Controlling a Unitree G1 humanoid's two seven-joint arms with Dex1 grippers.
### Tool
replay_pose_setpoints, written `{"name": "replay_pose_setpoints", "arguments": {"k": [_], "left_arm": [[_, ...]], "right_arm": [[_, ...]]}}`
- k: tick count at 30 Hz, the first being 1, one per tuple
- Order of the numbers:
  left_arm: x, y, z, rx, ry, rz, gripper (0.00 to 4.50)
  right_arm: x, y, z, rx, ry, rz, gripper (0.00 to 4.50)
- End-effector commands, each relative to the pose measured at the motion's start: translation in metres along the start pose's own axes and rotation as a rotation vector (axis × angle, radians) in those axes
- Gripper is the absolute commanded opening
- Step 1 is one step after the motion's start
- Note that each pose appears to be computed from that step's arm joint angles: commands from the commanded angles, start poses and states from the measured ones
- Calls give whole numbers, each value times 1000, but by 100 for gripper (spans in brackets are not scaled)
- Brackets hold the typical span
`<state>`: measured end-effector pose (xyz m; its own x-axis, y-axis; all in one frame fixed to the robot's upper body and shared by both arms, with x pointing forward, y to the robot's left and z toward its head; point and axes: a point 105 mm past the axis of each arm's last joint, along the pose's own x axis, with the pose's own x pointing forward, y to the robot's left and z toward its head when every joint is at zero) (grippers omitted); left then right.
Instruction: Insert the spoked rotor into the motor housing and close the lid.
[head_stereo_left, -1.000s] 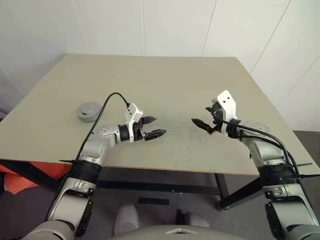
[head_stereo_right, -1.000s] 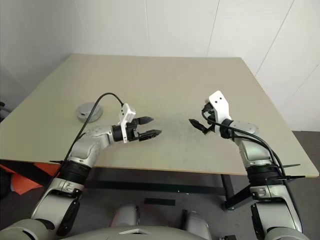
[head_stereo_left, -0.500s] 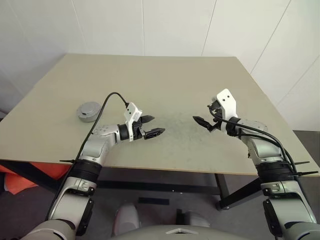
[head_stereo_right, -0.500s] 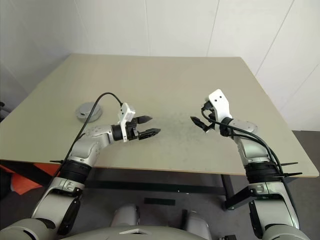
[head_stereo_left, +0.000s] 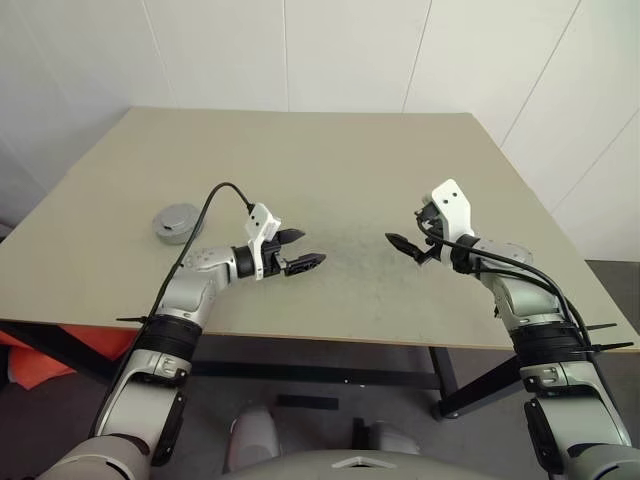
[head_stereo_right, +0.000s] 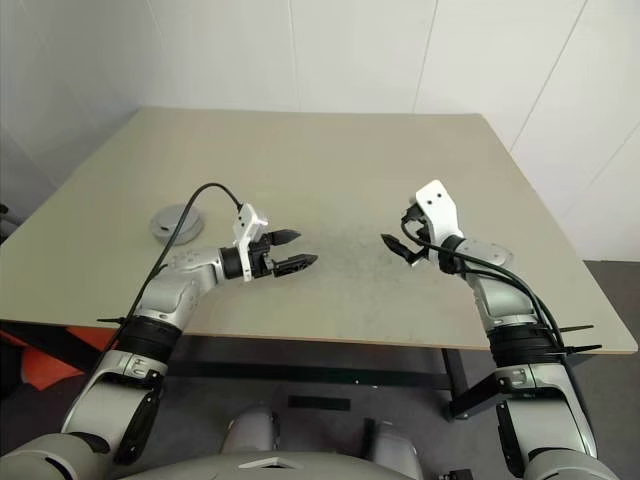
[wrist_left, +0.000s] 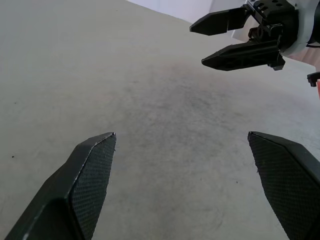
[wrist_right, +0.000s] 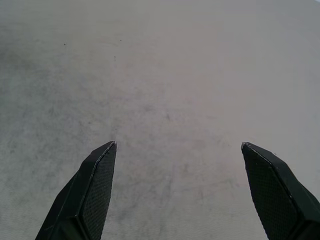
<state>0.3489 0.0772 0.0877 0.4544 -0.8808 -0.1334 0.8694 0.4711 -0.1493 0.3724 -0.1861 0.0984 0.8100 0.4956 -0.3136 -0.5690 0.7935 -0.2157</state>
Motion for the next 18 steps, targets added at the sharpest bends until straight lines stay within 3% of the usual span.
{"name": "replay_pose_setpoints", "arguments": {"k": [1,18], "left_arm": [[3,2,17,50,-44,0,447],[5,4,13,55,-36,14,447]], "right_arm": [[0,-4,17,-41,-50,-21,450],[3,-3,15,-63,-40,-29,450]]}}
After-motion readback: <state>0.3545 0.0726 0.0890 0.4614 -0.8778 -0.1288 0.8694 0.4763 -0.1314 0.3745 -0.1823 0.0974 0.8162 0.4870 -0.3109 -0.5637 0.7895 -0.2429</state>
